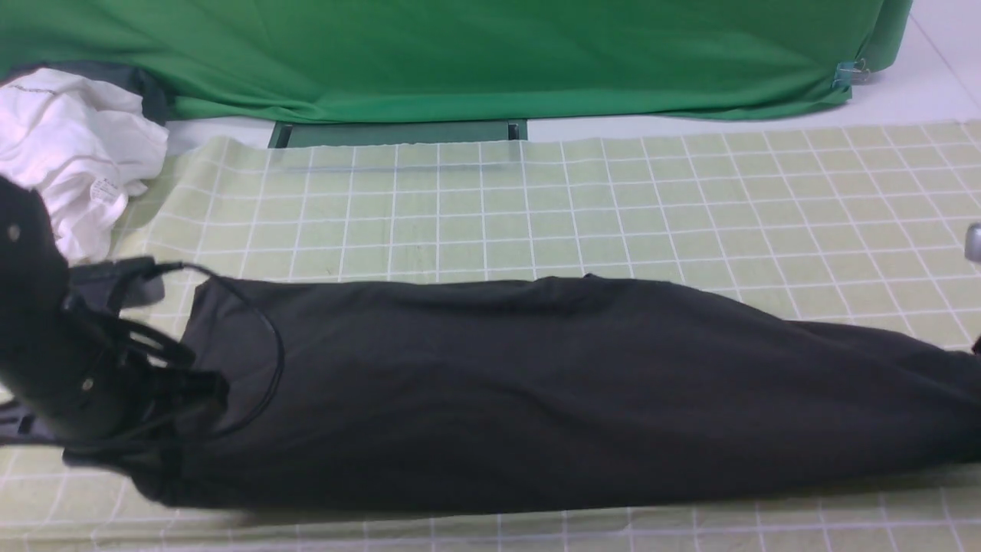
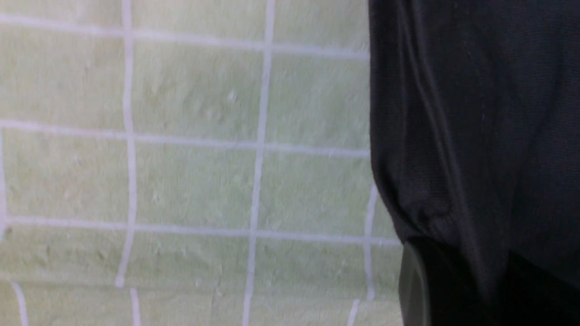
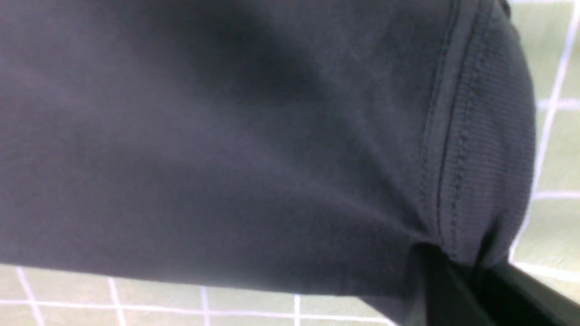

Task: Fold a long-sleeved shirt over a green coffee tablecloth.
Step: 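Pull the folded dark garment lengthwise by its ends to straighten it flat on the table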

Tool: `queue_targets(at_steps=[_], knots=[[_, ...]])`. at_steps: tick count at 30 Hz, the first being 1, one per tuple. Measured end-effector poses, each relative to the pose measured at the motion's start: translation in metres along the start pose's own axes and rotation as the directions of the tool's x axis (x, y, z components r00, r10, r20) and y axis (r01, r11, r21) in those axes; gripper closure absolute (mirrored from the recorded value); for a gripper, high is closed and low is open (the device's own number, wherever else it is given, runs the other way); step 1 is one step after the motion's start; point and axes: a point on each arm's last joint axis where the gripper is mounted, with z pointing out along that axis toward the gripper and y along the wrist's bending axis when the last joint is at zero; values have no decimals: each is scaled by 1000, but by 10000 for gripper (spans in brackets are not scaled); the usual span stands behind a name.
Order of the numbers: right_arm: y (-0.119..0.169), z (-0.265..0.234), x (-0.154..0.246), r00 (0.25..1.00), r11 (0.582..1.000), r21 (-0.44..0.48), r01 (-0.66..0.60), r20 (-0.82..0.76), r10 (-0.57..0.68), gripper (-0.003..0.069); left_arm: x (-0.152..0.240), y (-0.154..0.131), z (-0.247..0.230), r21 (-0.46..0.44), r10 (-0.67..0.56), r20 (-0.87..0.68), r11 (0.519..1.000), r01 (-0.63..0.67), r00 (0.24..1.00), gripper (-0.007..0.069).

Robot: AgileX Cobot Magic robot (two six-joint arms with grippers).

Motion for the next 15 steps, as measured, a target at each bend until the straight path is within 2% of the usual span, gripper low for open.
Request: queue_targets(at_steps=[3, 6, 7, 8, 9, 11, 12, 13, 14, 15], knots=[[-2, 13, 8, 999, 999, 28, -43, -9, 44, 542, 8, 2, 2, -3, 1, -7, 1000, -1, 1000, 558], [-4, 17, 10, 998, 997, 56, -61, -9, 62, 428, 8, 2, 2, -4, 3, 8, 1000, -3, 1000, 541], [-5, 17, 9, 998, 996, 64, -67, -6, 68, 356, 8, 2, 1, -5, 5, 11, 1000, -5, 1000, 516], [-5, 16, 10, 998, 995, 66, -70, -4, 70, 324, 8, 2, 1, -7, 7, 11, 1000, -7, 1000, 496], [-5, 15, 10, 997, 995, 69, -72, 0, 72, 237, 8, 3, 1, -15, 13, 7, 1000, -13, 1000, 461], [-5, 13, 11, 997, 995, 70, -74, -3, 74, 182, 9, 5, 1, -37, 30, -5, 999, -30, 1000, 386], [-5, 8, 11, 997, 994, 72, -76, 2, 76, 95, 9, 8, -2, -70, 50, -23, 996, -51, 998, 321], [-4, 3, 11, 997, 994, 74, -79, 14, 78, 60, 9, 9, -4, -85, 58, -31, 995, -60, 998, 275], [-4, 3, 11, 997, 994, 74, -79, 15, 78, 53, 9, 9, -4, -85, 58, -31, 995, -60, 998, 267], [-3, -6, 12, 996, 993, 76, -87, 45, 84, 25, 7, 10, -10, -112, 61, -45, 992, -66, 997, 200]])
